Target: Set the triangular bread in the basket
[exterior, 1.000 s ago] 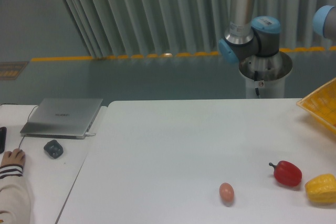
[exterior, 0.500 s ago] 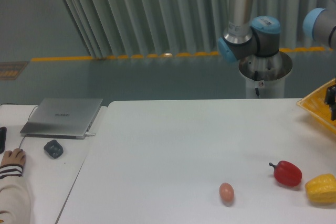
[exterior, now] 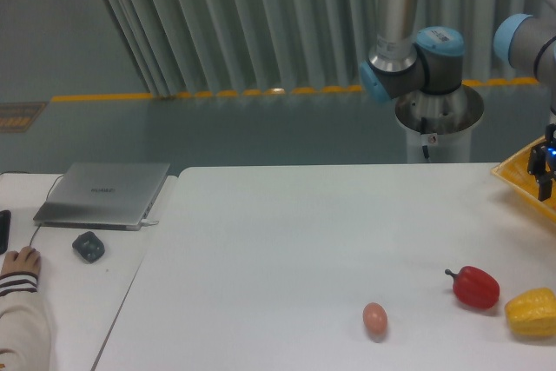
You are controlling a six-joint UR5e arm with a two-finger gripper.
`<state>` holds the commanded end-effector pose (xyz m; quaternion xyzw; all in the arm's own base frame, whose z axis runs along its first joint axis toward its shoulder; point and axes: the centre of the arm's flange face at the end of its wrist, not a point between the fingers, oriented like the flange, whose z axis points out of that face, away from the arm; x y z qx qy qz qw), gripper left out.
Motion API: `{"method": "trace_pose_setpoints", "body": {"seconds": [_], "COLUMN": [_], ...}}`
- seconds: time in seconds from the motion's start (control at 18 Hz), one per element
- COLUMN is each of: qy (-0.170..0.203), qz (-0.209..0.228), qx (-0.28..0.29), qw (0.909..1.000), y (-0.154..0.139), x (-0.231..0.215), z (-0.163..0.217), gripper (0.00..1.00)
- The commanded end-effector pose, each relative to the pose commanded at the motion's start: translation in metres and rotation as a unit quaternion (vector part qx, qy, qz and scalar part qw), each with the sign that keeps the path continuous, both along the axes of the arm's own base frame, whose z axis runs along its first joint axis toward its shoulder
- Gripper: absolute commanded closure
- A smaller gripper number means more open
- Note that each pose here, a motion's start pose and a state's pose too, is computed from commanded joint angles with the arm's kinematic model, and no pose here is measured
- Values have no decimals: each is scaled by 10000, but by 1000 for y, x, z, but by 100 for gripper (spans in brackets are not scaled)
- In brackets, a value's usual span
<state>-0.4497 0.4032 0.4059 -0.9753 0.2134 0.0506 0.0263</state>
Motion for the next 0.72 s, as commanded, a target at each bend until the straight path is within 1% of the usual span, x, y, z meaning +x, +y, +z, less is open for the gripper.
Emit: {"method": "trace_pose_setpoints", "body": {"seconds": [0.06,0.17,0.33,0.56,0.72], "qy": [20,186,246,222,191], "qz": [14,26,53,24,11], "qx": [27,139,193,173,199], "qw": [10000,9997,9995,9996,9996], "y": [-3,-8,-15,-18,-17], "x": [-2,-1,3,18,17], "z": [2,23,34,35,32], "gripper": [0,0,0,0,0]}}
